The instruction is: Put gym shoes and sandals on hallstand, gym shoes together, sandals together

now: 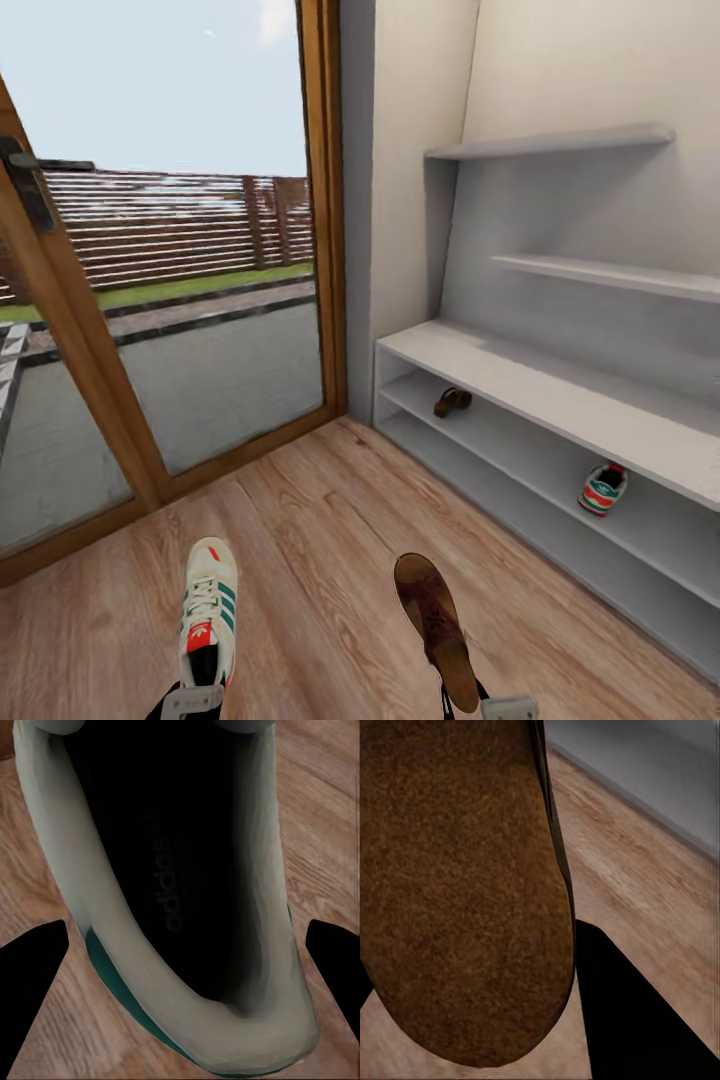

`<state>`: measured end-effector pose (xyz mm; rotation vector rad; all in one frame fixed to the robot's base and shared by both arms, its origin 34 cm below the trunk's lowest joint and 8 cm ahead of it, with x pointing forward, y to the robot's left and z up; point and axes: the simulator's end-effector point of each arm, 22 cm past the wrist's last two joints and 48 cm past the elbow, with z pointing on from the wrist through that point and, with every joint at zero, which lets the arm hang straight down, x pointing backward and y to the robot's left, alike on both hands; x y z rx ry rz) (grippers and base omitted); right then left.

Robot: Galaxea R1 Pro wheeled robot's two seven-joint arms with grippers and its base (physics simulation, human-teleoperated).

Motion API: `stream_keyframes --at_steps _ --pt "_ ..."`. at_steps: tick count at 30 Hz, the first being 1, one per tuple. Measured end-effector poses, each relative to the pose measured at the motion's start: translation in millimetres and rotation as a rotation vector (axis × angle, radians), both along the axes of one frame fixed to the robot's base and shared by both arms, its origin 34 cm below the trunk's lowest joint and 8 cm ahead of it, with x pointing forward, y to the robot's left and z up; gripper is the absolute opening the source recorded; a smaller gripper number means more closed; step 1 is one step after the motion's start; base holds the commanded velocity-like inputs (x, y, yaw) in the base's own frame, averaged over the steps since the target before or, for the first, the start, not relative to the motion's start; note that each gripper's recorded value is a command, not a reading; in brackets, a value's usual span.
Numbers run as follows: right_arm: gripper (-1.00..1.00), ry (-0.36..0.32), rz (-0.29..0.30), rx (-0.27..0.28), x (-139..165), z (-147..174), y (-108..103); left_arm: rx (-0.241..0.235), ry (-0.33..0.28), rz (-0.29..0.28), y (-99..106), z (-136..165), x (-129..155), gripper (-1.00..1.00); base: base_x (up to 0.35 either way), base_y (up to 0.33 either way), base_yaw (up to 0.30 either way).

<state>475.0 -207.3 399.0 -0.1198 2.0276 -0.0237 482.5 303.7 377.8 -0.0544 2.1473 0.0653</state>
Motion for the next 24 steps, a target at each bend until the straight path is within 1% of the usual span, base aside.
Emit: stream_keyframes --at_steps 6,24 --pt "-1.0 0.001 0.0 0.0 0.0 -0.4 0.0 0.0 -0.001 0.0 0.0 -0.1 0.1 -1.0 0.083 0.0 -0.266" --pt "-1.0 0.001 0.0 0.0 0.0 -0.4 0.0 0.0 0.001 -0.001 -0.2 -0.3 0.0 -1.0 0.003 0.0 -0.266"
